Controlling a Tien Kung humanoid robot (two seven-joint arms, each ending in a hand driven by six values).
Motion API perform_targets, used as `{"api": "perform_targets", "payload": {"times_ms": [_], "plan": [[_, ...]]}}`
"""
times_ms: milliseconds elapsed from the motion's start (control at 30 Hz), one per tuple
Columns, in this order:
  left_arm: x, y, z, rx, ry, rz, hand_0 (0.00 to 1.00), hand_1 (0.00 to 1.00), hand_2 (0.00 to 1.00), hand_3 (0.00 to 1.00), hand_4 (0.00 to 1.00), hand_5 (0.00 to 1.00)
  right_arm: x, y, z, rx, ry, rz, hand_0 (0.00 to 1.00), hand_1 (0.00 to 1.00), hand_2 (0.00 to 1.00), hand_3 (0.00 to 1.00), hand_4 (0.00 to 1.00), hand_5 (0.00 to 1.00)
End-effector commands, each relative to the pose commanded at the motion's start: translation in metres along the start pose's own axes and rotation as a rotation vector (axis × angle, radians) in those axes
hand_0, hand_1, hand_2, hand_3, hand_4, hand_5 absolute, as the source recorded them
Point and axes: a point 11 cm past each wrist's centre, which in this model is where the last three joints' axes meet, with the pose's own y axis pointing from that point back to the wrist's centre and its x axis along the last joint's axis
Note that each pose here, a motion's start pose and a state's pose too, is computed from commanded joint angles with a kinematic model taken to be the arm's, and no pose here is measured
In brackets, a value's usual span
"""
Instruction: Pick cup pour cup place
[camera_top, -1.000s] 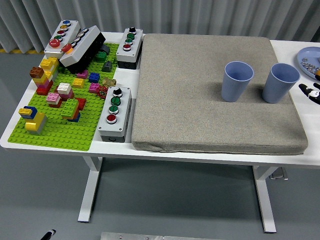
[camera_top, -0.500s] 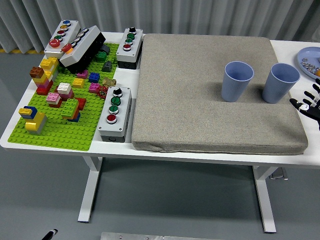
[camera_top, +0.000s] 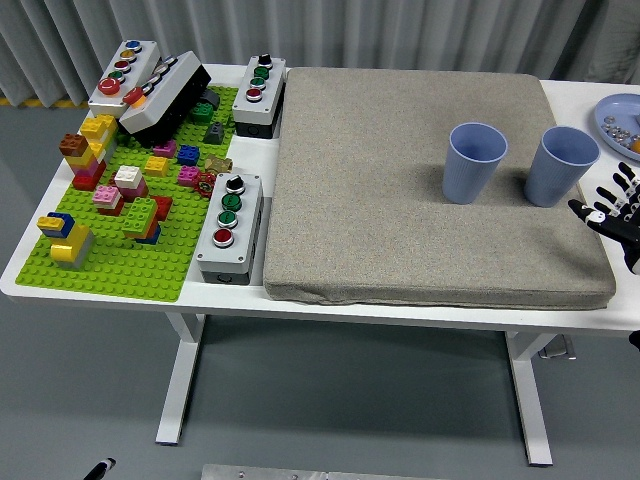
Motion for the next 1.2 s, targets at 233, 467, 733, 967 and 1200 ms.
{"api": "perform_targets", "payload": {"times_ms": [233,467,733,967,1200], "plan": [[0.000,0.000,0.002,-0.004,-0.002,0.000,0.837,0.823,0.901,0.795,0.646,0.998,-0.005,-0.008,-0.008,0.015,0.003,0.002,0.972,0.889,0.982,0.981,0.891,0.286],[0.000,0.000,0.005,-0.008,-0.004,-0.001,0.837,0.823,0.900,0.795,0.646,0.998,-0.008,-0.012,-0.014,0.026,-0.002,0.002,0.979,0.889,0.979,0.977,0.891,0.297],[-0.001,0.000,0.006,-0.008,-0.009,-0.003,0.837,0.823,0.901,0.795,0.646,0.998,-0.009,-0.015,-0.014,0.032,-0.027,0.009,0.966,0.886,0.970,0.965,0.890,0.301],[-0.001,0.000,0.007,-0.009,-0.013,-0.004,0.838,0.824,0.900,0.794,0.645,0.998,-0.012,-0.016,-0.006,0.021,-0.048,0.017,0.962,0.885,0.963,0.953,0.889,0.298],[-0.002,0.000,0.006,-0.007,-0.016,-0.007,0.838,0.824,0.901,0.794,0.644,0.998,-0.016,-0.016,-0.001,0.024,-0.063,0.030,0.962,0.881,0.957,0.946,0.889,0.308]]}}
